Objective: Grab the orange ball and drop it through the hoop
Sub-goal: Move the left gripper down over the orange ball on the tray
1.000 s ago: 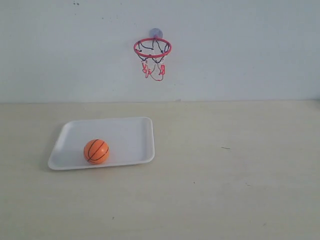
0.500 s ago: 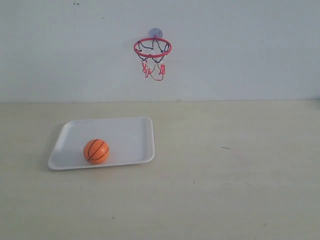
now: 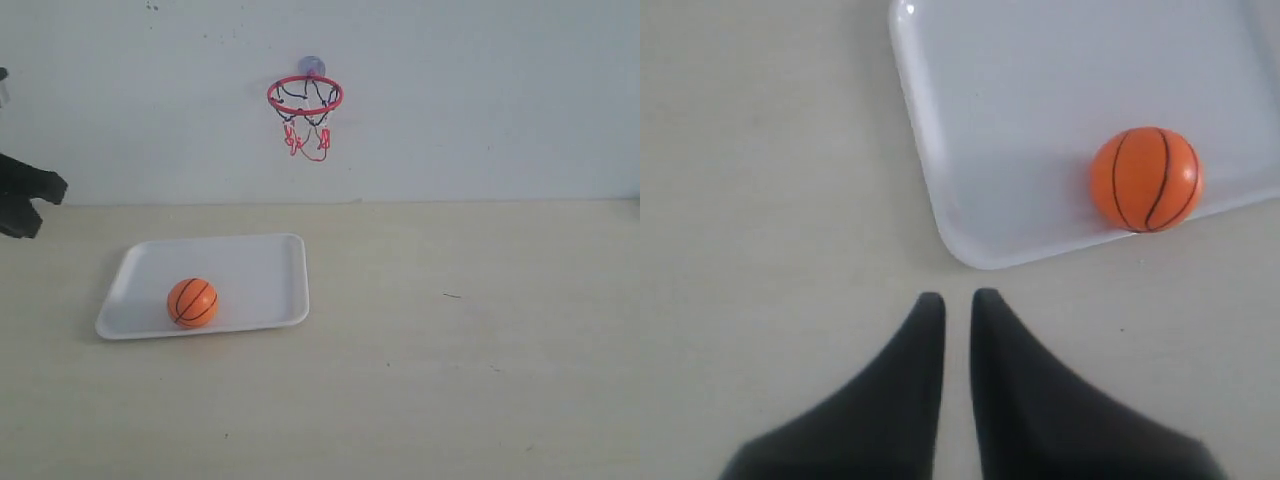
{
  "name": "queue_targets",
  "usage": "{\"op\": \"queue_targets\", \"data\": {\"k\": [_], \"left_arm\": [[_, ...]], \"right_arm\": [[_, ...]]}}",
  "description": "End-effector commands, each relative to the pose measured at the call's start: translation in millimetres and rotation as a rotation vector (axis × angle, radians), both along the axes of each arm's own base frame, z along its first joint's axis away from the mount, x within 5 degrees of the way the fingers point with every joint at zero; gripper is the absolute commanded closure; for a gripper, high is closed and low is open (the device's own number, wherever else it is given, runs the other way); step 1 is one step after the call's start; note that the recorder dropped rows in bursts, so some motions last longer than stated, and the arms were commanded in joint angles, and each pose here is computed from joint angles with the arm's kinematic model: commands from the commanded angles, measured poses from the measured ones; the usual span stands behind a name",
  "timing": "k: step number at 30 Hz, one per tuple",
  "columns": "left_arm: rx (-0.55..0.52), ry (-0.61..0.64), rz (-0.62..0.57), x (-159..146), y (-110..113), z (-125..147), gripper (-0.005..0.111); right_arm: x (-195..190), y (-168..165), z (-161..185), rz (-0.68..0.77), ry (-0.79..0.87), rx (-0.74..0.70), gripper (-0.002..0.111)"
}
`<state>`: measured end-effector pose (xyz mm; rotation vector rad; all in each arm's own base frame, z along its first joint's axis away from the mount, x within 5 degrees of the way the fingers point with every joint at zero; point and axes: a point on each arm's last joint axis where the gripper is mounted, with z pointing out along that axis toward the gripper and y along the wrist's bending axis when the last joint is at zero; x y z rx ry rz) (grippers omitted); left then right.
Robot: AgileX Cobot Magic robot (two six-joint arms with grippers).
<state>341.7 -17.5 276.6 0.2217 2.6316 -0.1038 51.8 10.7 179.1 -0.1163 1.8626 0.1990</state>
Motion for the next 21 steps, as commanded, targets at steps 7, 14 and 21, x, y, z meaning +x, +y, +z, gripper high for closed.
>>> {"op": "queue_targets", "data": {"k": [7,14,21], "left_arm": [[0.079,0.087,-0.308,71.6,-56.2,-32.6,0.022],[0.075,0.14,-0.394,87.2,-106.5,-66.2,0.011],[0.05,0.219,-0.387,87.5,-124.0,-98.4,0.011]], "right_arm": [[0.1,0.0,1.1,0.001,-0.012,0.0,0.108],[0.1,0.0,1.1,0.001,-0.012,0.0,0.108],[0.1,0.0,1.1,0.001,-0.012,0.0,0.108]]}}
